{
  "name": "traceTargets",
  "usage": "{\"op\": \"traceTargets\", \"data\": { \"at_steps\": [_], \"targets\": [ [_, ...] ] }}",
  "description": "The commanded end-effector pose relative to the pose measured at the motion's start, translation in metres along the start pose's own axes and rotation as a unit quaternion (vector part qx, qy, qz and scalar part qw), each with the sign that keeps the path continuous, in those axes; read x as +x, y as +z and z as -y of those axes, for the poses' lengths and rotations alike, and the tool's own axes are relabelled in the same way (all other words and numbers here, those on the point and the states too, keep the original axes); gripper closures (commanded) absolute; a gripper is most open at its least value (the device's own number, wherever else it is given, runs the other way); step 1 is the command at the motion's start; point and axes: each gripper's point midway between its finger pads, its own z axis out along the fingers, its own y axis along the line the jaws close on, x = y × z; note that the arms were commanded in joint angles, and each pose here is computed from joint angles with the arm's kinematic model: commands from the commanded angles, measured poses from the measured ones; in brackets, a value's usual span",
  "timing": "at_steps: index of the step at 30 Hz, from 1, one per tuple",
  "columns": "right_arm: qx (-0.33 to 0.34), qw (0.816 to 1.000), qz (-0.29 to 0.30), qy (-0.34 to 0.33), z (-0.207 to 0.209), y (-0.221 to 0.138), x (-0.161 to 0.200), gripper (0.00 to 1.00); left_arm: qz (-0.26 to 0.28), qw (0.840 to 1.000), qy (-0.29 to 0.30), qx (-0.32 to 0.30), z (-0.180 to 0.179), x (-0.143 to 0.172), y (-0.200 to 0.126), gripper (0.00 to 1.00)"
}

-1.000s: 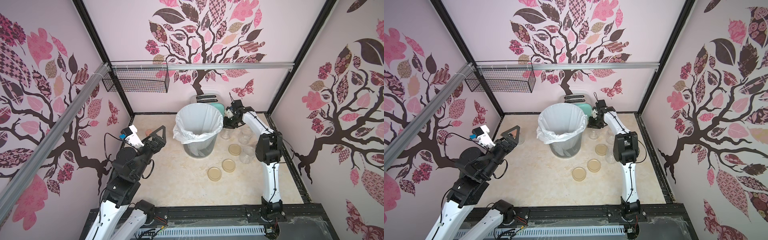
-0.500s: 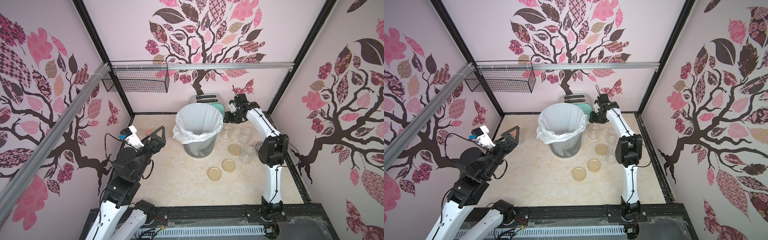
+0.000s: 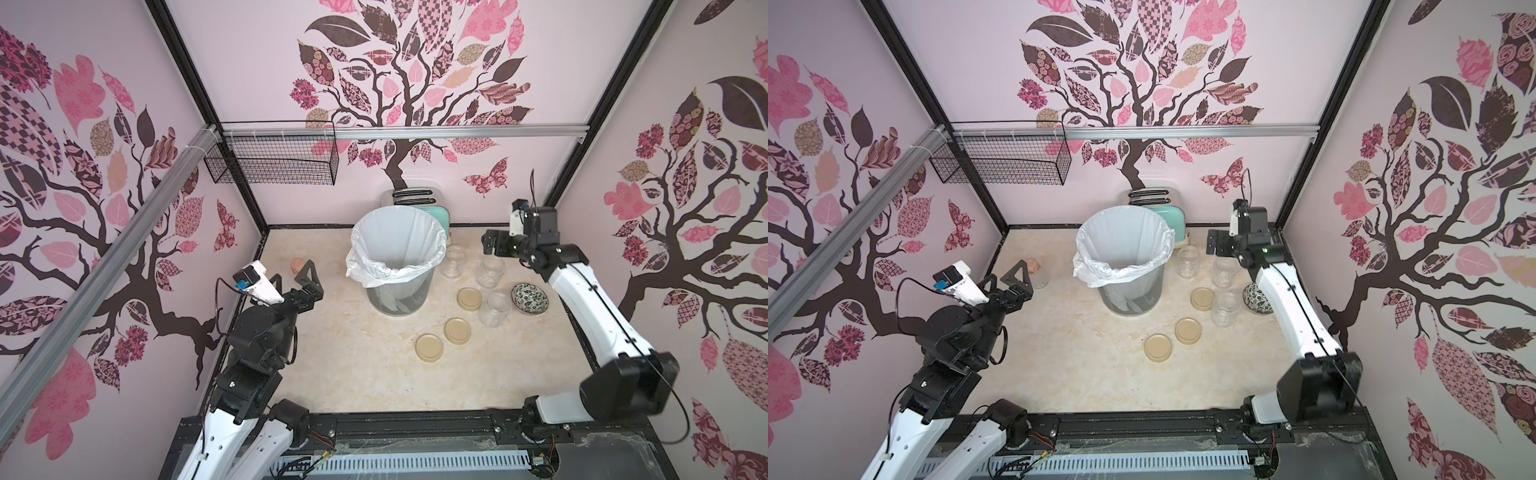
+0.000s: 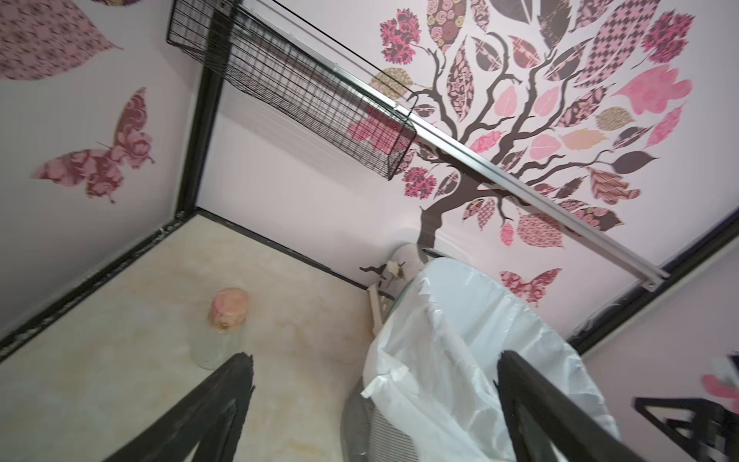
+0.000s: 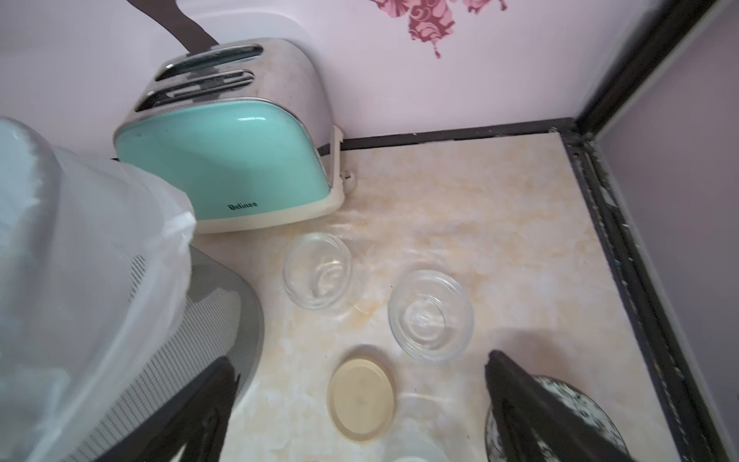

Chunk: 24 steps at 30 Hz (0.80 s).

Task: Empty moldy rice from jars
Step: Move the jar to the center of the board.

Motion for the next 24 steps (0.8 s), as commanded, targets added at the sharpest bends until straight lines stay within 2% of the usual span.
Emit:
{"op": "traceTargets", "data": {
  "at_steps": [1, 3, 5, 8, 10, 14, 18, 20, 24],
  "targets": [
    [0.059, 0.990, 0.130, 0.006, 0.034, -0.014, -0.002, 0.00, 0.027, 0.990, 0.102, -0.093, -0.039, 0.014, 0.006, 0.02],
    [0.061, 0.987, 0.150, -0.018, 0.039, -0.013, 0.029, 0.00, 0.018, 0.982, 0.153, -0.113, -0.050, 0.035, 0.015, 0.02],
    [0.074, 0.987, 0.145, -0.016, 0.049, -0.006, 0.060, 0.00, 0.015, 0.971, 0.203, -0.129, -0.061, 0.058, 0.025, 0.02],
    [0.085, 0.988, 0.126, -0.008, 0.058, 0.008, 0.097, 0.01, 0.004, 0.958, 0.243, -0.150, -0.077, 0.088, 0.038, 0.02],
    [0.098, 0.986, 0.138, 0.005, 0.065, 0.009, 0.109, 0.00, -0.015, 0.953, 0.251, -0.171, -0.092, 0.105, 0.044, 0.02],
    [0.125, 0.976, 0.178, 0.024, 0.078, 0.001, 0.111, 0.01, -0.032, 0.950, 0.244, -0.191, -0.115, 0.124, 0.049, 0.02],
    [0.097, 0.975, 0.201, 0.017, 0.069, -0.005, 0.101, 0.01, -0.020, 0.947, 0.248, -0.205, -0.125, 0.127, 0.044, 0.02],
    [0.080, 0.974, 0.210, 0.035, 0.068, -0.009, 0.095, 0.01, -0.016, 0.946, 0.243, -0.213, -0.129, 0.128, 0.041, 0.02],
    [0.027, 0.978, 0.167, 0.125, 0.080, -0.001, 0.102, 0.00, -0.019, 0.947, 0.233, -0.219, -0.134, 0.132, 0.038, 0.02]
  ]
}}
